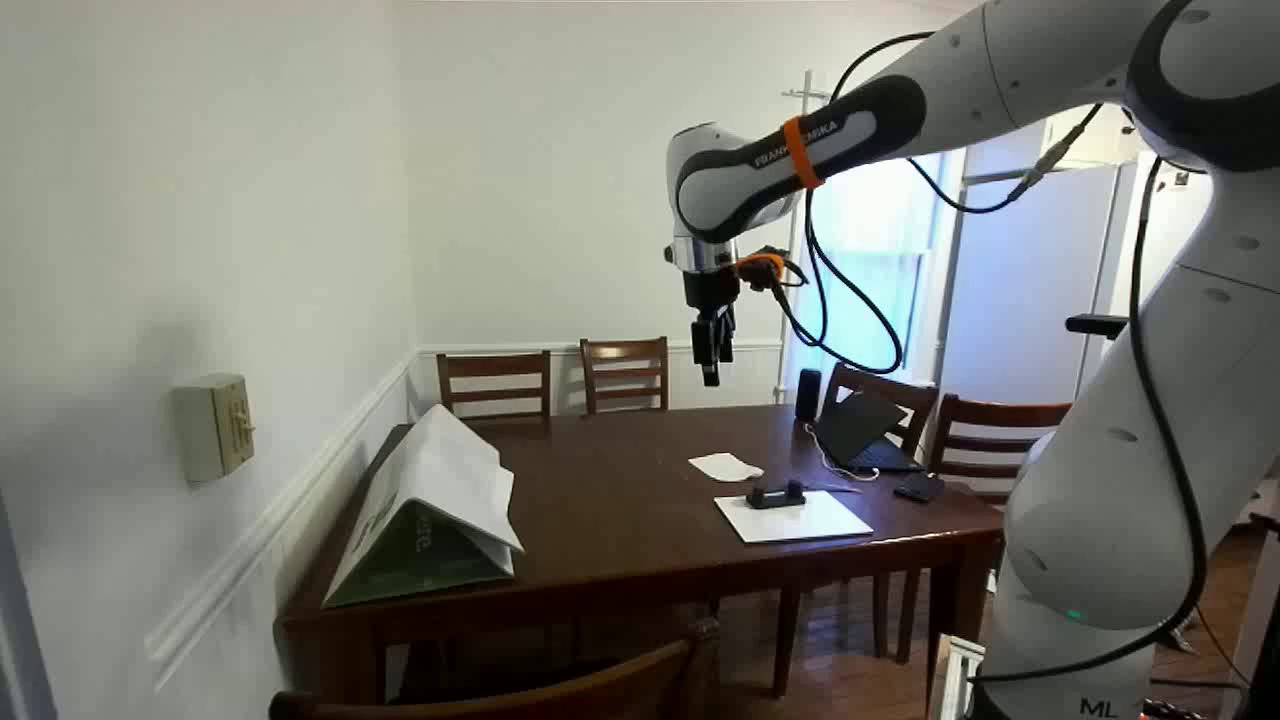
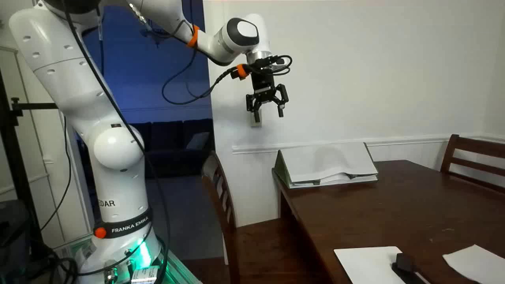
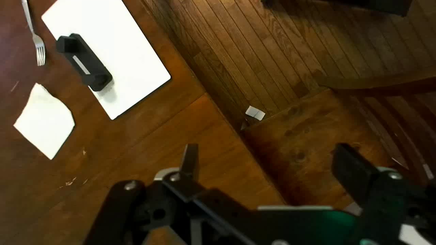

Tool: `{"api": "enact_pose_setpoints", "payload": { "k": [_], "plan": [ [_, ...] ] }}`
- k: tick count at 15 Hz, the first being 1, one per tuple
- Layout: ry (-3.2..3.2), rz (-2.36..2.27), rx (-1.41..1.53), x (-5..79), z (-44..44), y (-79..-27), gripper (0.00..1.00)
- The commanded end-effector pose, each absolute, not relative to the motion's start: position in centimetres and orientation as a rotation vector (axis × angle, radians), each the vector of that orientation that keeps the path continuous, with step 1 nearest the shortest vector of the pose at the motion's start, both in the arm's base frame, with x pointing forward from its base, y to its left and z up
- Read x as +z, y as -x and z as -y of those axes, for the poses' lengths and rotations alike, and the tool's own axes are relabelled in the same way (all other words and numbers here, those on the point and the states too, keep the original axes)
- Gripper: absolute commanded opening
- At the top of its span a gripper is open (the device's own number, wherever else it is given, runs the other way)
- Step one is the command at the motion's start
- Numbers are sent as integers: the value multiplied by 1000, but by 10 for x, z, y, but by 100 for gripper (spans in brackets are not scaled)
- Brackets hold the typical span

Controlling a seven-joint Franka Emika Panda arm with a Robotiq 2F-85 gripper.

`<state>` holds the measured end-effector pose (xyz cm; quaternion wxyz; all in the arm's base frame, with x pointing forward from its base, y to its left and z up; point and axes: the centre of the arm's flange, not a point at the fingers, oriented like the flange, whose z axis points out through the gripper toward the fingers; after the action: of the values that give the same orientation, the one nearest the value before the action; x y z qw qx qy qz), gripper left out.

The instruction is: Push the chair in towards the table

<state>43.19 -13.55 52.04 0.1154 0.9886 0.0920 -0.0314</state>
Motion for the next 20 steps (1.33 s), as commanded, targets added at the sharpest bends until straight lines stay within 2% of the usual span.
{"api": "enact_pose_setpoints", "payload": {
  "k": [1, 9, 12, 20],
  "plan": [
    [-2896, -269, -92, 520, 135, -432, 100],
    [-2881, -229, -123, 516, 126, -439, 100],
    [-2891, -151, -110, 513, 70, -449, 100],
    [-3041, 305, -388, 491, -113, -439, 100]
  ]
}}
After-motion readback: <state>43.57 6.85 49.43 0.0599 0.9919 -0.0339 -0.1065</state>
